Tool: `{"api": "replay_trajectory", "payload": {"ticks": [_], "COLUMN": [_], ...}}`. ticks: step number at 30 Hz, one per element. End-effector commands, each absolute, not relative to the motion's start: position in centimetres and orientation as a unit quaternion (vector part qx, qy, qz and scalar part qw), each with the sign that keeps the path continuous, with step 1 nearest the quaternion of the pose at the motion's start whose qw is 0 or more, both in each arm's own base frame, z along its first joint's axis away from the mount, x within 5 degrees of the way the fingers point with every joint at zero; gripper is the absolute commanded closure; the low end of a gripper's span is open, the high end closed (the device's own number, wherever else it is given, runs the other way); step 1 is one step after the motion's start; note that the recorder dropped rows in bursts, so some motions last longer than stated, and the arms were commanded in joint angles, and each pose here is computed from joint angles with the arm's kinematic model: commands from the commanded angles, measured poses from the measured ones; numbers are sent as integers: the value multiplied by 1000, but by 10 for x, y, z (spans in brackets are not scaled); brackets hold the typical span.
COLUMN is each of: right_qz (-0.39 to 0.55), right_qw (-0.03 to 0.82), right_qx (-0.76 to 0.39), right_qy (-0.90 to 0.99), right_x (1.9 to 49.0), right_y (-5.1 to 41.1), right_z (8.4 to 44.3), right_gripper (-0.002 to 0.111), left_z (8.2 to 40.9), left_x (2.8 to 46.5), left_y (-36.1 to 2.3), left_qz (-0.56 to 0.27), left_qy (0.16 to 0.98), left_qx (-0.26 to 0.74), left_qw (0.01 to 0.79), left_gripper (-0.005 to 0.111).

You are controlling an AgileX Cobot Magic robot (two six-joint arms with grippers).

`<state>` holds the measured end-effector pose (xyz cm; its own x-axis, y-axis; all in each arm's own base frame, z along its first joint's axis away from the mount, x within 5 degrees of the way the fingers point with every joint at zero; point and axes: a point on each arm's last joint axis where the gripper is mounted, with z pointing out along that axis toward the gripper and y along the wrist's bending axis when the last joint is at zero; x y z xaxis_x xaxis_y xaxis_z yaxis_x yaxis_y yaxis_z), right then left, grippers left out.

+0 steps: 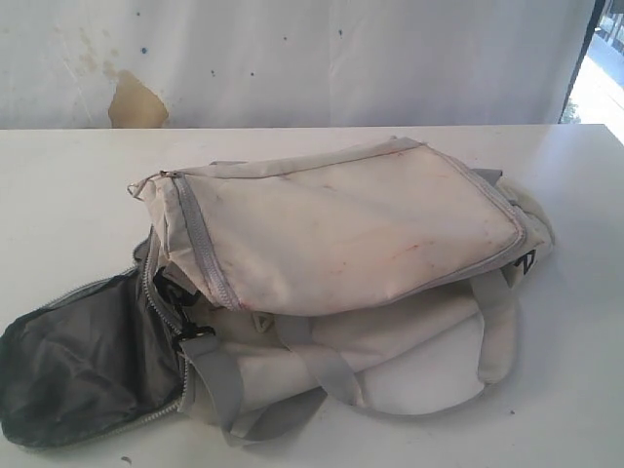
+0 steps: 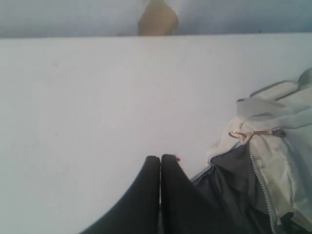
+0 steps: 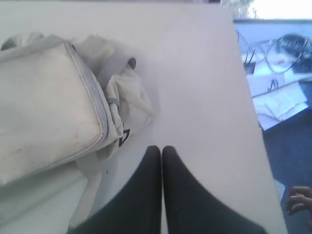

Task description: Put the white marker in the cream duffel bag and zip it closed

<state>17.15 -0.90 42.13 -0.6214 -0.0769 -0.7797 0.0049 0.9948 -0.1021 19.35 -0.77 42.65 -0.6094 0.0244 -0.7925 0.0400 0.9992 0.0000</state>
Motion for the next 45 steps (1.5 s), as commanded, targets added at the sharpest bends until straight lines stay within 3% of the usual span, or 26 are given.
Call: {"api": "replay_trajectory", "payload": {"ticks": [1, 6, 13, 28, 37, 45], "right_qz": [-80, -98, -100, -110, -124, -122], "right_qw": [513, 586, 655, 721, 716, 708], "right_qx": [-22, -17, -5, 8, -5, -11], "right_qy": [855, 804, 749, 684, 687, 696], "right_x": [112, 45, -37, -142, -140, -109], "right_y": [-11, -11, -9, -7, -11, -10], "right_z": [447, 462, 457, 414, 413, 402], "right_gripper": [108, 108, 108, 108, 108, 108], "left_z": [454, 475, 475, 422, 415, 396], "left_x": [142, 78, -3, -119, -117, -76], "left_y": [-5, -1, 3, 19, 20, 15], "left_qz": [-4, 1, 10, 70, 74, 69], "left_qy": [857, 806, 760, 656, 652, 660], "left_qx": [20, 18, 14, -17, -30, -13], "left_qw": [515, 592, 650, 751, 754, 748], "left_gripper": [107, 107, 107, 107, 107, 107]}}
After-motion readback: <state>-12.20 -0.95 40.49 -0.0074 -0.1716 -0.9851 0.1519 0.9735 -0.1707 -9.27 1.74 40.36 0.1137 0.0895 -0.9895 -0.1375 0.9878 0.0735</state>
